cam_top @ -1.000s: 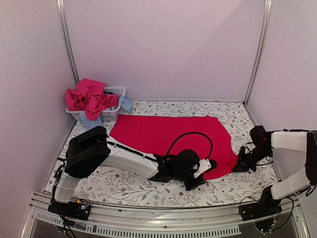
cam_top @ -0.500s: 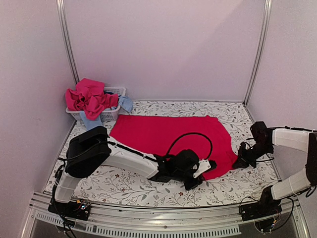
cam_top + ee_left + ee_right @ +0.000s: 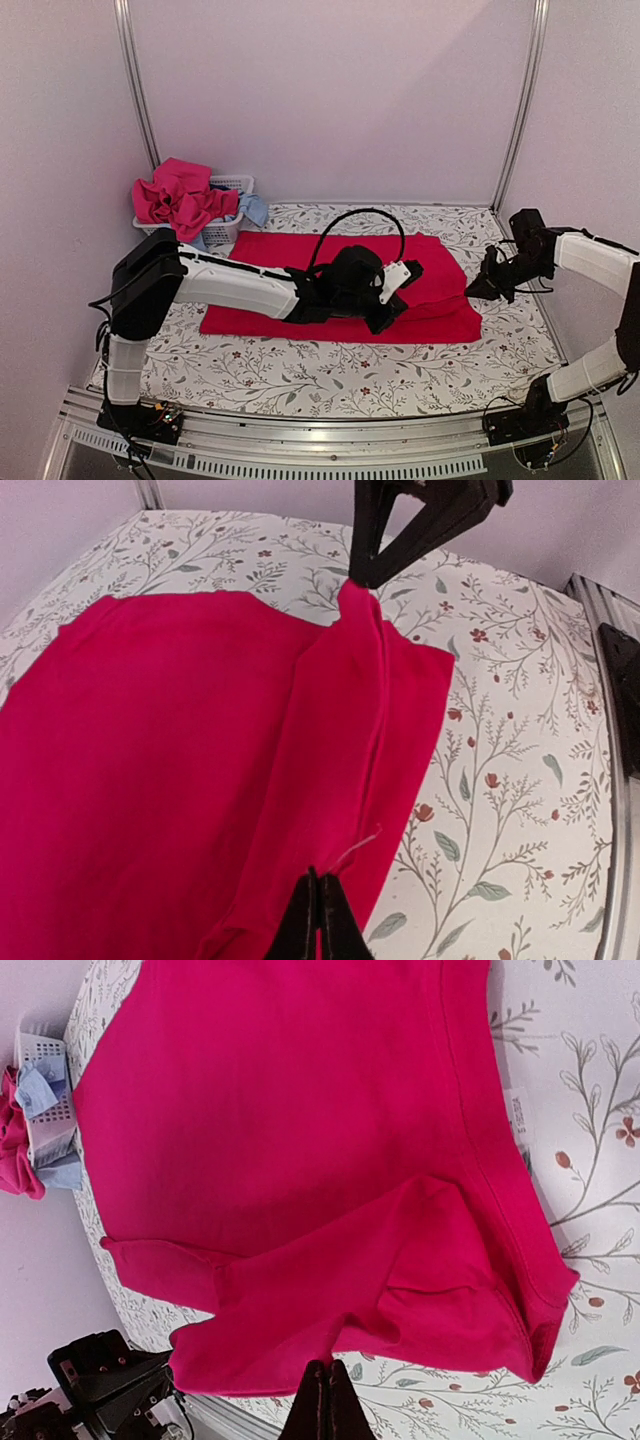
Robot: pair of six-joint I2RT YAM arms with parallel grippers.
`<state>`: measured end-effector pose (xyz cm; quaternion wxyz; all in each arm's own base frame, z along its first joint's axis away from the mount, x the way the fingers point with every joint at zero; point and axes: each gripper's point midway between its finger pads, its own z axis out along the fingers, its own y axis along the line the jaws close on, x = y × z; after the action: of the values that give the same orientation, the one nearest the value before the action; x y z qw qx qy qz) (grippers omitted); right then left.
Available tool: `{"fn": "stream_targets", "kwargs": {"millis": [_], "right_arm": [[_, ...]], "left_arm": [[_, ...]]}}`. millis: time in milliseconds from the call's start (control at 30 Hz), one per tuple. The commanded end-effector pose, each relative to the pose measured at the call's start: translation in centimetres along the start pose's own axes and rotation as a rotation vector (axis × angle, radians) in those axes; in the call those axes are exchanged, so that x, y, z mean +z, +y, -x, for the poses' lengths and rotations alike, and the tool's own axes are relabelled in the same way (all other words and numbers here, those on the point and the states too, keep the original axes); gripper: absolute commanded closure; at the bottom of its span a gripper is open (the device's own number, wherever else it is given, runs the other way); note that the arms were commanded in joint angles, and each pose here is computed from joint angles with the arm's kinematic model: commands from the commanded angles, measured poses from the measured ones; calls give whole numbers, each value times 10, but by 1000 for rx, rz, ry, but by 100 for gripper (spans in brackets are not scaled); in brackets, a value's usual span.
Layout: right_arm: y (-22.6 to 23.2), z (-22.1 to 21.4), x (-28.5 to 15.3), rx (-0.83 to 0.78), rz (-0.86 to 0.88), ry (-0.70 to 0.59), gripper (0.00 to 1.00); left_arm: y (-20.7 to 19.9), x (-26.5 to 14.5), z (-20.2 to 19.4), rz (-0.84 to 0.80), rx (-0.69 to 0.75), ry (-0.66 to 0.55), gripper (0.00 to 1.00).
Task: Fold and stack the mixed laundry pile
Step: Fold the flattened T-shirt at the center of the board.
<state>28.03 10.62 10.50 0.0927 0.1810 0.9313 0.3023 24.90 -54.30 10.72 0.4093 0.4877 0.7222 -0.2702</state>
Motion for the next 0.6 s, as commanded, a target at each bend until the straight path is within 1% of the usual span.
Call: {"fn": "stream_targets", "kwargs": {"millis": [0, 367, 567], "right_arm": [[20, 31, 4, -9, 40, -36, 100], [33, 80, 30, -29, 49, -51, 100], [32, 95, 44, -24, 39, -46, 100]], "left_arm": [[38, -6, 19, 65, -67, -43, 100], [103, 8, 6, 193, -171, -42, 100], [122, 24, -4, 224, -181, -28, 100]]}}
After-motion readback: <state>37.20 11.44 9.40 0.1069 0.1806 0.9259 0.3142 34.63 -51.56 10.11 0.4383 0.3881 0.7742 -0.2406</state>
